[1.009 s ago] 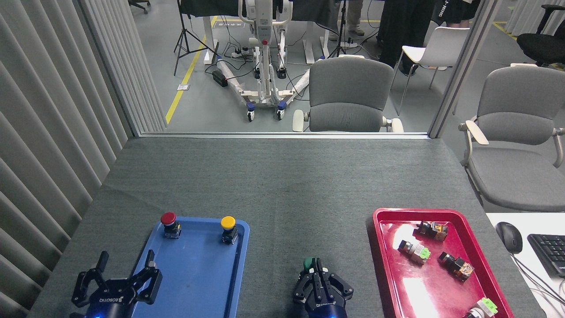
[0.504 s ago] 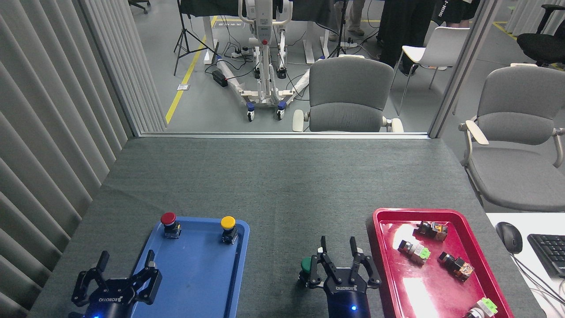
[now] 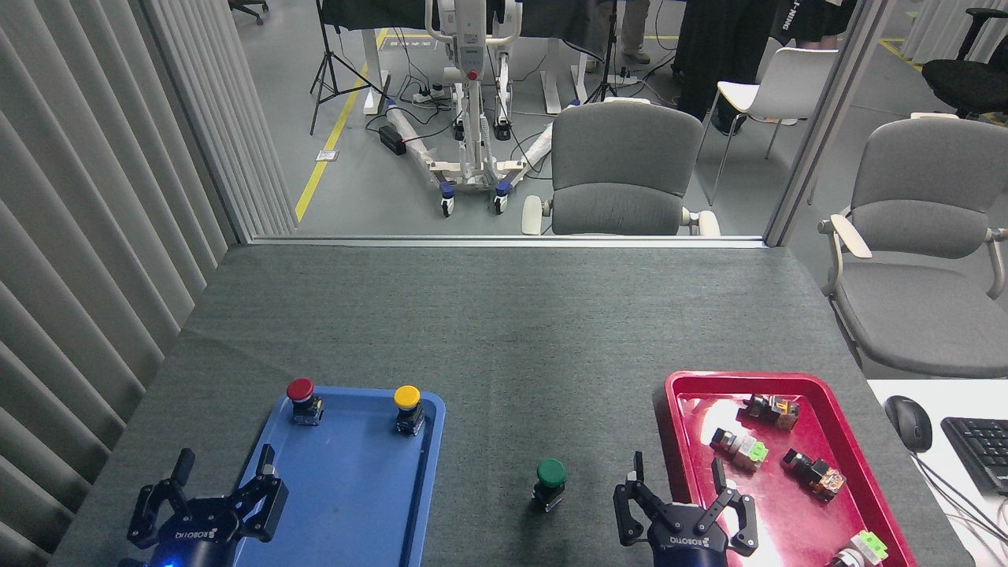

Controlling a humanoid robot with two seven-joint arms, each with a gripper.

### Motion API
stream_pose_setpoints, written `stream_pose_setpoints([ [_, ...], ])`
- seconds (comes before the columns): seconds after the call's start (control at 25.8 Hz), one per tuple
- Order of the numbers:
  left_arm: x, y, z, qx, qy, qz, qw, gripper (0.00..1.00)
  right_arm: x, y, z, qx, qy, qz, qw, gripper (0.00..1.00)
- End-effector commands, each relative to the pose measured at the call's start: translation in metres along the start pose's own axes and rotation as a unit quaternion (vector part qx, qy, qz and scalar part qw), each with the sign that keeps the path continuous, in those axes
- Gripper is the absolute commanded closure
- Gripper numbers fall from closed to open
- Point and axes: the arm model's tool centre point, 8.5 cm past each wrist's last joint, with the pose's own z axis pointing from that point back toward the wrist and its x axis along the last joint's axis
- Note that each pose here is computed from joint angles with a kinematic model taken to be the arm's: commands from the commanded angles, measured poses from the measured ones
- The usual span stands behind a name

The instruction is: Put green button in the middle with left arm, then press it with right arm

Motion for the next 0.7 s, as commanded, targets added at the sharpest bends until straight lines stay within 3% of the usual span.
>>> stream_pose_setpoints([
  [0.0, -0.0002, -0.0033, 0.0003, -0.005, 0.000, 0.001, 1.000, 0.00, -0.0020, 0.0015, 0.0011, 0.004, -0.003, 0.002, 1.000, 0.01],
  [0.66, 0.0005, -0.0117, 0.0000, -0.017, -0.008, 0.003, 1.000, 0.00, -0.0069, 0.0077, 0.0073, 0.014, -0.009, 0.011, 1.000, 0.01],
])
